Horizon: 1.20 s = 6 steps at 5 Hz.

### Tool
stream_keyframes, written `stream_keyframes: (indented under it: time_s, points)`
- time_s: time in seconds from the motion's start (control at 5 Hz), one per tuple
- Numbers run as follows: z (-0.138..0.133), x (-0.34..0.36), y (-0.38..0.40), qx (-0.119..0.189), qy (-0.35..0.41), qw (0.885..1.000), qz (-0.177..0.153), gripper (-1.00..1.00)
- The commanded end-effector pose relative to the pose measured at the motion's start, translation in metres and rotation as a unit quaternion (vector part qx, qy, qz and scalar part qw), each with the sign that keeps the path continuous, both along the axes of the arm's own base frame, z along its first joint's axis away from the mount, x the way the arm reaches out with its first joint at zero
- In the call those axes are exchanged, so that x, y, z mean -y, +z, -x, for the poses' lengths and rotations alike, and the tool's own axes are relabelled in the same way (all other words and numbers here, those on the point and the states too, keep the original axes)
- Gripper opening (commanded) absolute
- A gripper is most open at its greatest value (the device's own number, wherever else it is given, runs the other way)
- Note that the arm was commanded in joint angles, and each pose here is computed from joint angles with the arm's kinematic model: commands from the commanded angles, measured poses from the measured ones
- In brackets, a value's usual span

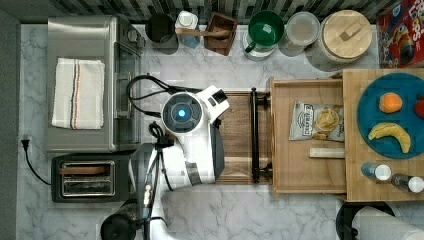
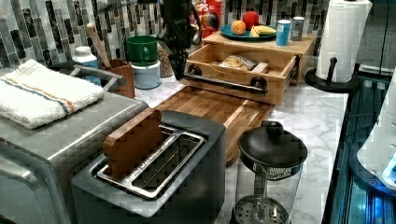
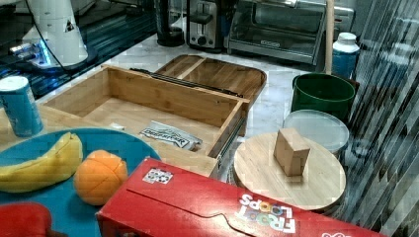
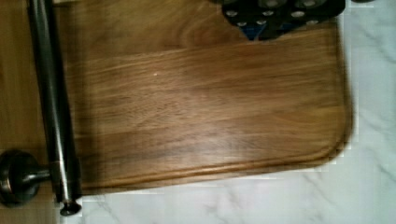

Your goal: Close the drawer.

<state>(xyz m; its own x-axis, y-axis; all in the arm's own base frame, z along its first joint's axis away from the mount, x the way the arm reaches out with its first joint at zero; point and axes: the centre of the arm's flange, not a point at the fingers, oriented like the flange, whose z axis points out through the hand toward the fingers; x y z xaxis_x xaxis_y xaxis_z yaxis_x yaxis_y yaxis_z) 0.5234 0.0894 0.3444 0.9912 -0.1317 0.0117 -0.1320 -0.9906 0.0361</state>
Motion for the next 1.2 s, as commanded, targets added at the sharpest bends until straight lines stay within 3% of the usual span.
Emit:
stream_keyframes:
  time_s: [0.2,0.6,1.2]
  points:
    - [0.016,0.053,-0.085,-0.019,0.064,0.998,0.020,-1.00]
    - [0.006,0.083,-0.075,-0.015,0.080,0.996,0.025,-1.00]
    - [-0.021,0.185,-0.049,0.001,0.133,0.990,0.045,-1.00]
